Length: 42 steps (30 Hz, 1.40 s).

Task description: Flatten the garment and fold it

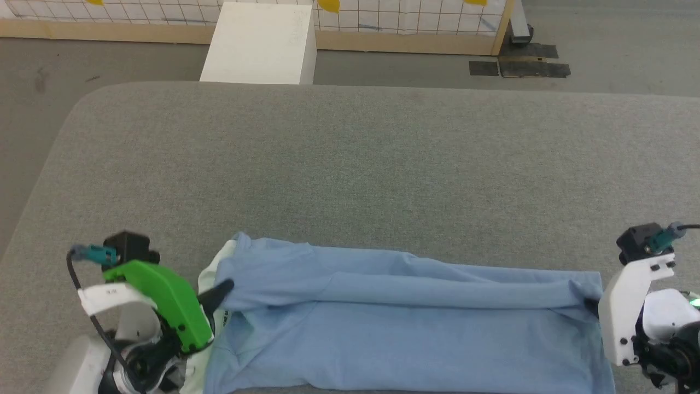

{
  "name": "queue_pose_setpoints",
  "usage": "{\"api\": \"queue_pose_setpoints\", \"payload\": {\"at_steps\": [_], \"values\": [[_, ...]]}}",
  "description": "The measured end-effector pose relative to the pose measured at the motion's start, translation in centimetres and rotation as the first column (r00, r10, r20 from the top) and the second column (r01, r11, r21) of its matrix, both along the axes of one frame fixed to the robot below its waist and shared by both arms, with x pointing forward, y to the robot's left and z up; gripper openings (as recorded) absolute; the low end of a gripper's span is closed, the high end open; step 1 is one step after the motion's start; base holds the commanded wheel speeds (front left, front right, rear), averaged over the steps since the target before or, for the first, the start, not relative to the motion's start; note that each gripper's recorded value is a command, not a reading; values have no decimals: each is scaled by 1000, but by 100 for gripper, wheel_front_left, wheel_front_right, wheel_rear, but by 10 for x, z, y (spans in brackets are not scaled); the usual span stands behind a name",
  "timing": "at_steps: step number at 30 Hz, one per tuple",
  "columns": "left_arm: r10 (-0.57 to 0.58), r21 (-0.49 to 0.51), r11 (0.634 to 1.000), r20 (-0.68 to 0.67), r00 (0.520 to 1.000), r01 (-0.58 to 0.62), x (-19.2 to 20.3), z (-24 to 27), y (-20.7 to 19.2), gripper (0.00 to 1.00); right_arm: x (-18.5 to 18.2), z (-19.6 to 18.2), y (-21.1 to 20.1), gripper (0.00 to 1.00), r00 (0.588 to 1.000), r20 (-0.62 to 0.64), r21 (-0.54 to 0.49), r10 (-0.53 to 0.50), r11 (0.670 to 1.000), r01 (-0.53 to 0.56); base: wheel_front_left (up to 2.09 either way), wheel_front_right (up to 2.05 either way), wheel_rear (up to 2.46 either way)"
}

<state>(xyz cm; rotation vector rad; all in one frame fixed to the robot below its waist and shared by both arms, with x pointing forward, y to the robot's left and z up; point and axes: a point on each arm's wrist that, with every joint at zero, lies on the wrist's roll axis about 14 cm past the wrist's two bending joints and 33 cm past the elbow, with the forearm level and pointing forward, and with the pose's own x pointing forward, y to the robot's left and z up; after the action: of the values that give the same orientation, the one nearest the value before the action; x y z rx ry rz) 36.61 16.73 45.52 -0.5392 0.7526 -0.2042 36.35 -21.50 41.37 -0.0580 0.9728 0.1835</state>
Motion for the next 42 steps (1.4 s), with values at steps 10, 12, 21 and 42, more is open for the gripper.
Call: {"api": "queue_pose_setpoints", "payload": {"at_steps": [10, 12, 21, 42], "values": [[75, -7, 997, -187, 979, -78, -35, -52, 9, 0, -30, -35, 1, 0, 993, -113, 12, -15, 1000, 16, 0, 0, 0], [81, -2, 997, -203, 976, -83, -37, -57, 11, 0, -31, -37, 2, 0, 994, -113, 14, -15, 1000, 17, 0, 0, 0], [99, 35, 995, -215, 972, -94, -39, -58, 20, 100, -30, -32, 5, 100, 998, -64, 41, -27, 999, 30, 0, 0, 0], [83, 185, 950, 623, 778, -250, 30, 126, 57, 100, -33, 65, -44, 100, 969, 179, 88, -169, 984, 156, 0, 0, 0]]}}
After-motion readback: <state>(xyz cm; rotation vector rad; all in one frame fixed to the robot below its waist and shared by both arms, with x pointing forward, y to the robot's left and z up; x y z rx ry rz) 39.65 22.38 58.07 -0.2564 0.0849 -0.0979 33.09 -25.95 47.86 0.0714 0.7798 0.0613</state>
